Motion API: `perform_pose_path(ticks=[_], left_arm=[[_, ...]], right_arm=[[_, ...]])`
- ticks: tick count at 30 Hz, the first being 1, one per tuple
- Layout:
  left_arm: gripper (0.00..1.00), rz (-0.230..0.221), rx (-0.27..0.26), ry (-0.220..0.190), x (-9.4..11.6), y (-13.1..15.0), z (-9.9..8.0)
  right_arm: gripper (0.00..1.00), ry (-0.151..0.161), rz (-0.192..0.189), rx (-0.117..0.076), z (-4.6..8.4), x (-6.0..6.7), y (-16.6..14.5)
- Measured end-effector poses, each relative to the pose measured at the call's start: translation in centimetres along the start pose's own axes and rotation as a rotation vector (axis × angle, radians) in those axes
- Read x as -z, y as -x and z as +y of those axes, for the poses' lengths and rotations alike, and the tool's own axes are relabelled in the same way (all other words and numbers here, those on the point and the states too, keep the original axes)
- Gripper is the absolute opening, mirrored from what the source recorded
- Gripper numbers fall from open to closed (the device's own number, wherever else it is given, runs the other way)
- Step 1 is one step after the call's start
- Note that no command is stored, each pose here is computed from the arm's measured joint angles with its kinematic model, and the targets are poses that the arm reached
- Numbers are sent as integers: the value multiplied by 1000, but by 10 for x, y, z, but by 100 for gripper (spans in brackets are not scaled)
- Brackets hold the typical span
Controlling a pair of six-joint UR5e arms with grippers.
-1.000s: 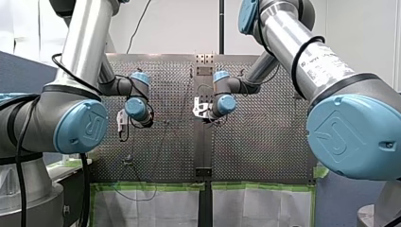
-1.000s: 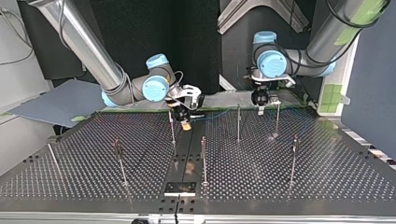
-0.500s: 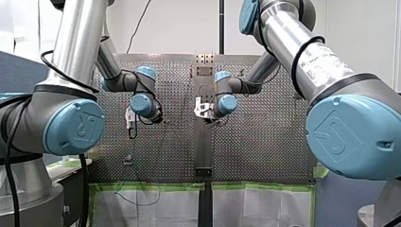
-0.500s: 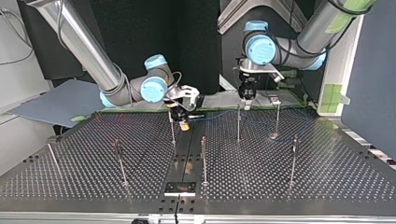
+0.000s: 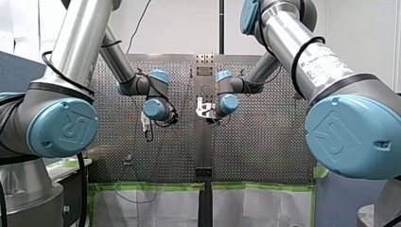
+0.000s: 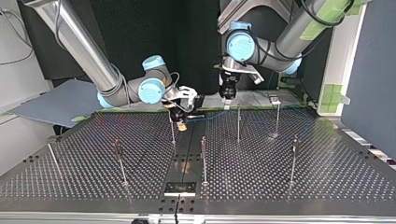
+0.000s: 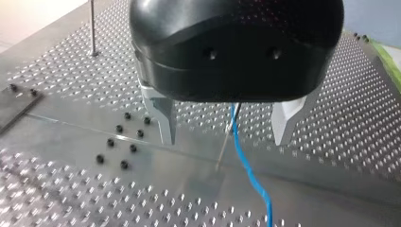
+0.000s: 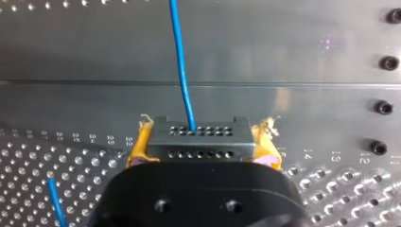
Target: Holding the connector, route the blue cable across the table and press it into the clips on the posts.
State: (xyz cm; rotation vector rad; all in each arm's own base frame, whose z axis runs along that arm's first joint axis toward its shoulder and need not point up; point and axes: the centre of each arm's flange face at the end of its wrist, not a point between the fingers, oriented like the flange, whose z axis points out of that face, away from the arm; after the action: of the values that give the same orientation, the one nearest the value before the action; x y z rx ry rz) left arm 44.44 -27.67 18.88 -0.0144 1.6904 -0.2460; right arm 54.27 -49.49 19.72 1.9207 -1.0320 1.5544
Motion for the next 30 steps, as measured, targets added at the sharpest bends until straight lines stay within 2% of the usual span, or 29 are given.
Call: perform_pose_path(ticks=[5,17,26,30], left_arm=[[100,8,18,-10,-10,-11,-11],[100,18,44,22,-41,-25,-4],[100,-37,68,30,-65,-13,-4],[100,-34,72,15,-73,-12,-7]], right_arm=[[0,-3,3,2,-3,0,-2],[0,-12,3,9,-9,2,-2],[0,-15,2,10,-10,2,-2],[0,-16,2,10,-11,2,-2]])
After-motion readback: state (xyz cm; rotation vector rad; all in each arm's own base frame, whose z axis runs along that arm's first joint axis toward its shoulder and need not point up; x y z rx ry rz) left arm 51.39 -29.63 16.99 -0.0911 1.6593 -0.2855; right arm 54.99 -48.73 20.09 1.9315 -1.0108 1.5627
